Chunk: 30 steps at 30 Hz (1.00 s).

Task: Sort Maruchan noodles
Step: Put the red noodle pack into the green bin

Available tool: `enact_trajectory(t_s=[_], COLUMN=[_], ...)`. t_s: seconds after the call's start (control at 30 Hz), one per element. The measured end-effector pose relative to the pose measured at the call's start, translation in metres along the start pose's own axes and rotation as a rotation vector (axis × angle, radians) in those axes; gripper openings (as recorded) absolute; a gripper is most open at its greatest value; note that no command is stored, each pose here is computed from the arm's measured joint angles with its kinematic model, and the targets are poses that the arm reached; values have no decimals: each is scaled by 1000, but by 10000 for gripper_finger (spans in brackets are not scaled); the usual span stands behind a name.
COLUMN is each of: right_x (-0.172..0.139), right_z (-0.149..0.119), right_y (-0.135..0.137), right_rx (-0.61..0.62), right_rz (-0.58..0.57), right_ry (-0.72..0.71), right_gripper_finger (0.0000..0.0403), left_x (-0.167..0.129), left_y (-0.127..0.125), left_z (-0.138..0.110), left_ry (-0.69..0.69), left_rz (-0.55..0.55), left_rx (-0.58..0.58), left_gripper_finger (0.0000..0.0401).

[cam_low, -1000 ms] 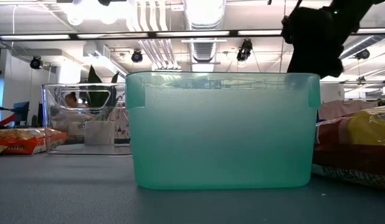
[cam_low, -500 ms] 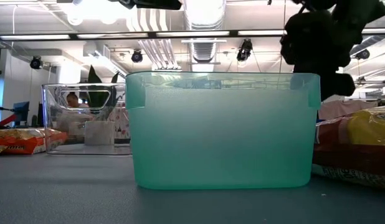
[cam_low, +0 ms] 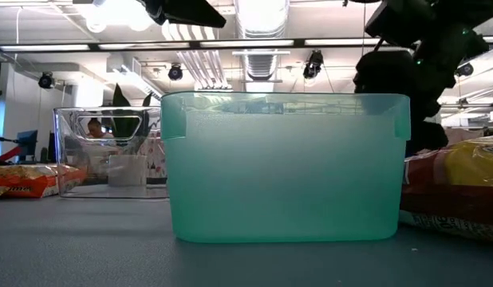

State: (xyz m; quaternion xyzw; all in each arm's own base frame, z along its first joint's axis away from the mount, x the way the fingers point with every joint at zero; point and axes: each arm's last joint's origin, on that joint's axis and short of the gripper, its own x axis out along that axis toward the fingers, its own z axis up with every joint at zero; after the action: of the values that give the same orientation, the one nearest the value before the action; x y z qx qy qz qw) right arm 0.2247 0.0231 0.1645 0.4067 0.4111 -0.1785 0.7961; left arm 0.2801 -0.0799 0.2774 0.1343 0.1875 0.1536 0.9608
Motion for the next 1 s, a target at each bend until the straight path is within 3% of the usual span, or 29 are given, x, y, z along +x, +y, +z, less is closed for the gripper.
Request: enact_trajectory(t_s=[0.43, 1.0], right_x=[27, 39], right_z=[2, 4], right_y=[5, -1], right_rx=[4, 7], right_rz=[103, 73], right_ry=[6, 12], right_gripper_finger=[264, 190], left_x=[1, 1], left_y=[-2, -3], left_z=[-10, -9], left_ry=[26, 16], left_rz=[-32, -32], left_rx=[-63, -75], left_gripper_finger=[9, 9])
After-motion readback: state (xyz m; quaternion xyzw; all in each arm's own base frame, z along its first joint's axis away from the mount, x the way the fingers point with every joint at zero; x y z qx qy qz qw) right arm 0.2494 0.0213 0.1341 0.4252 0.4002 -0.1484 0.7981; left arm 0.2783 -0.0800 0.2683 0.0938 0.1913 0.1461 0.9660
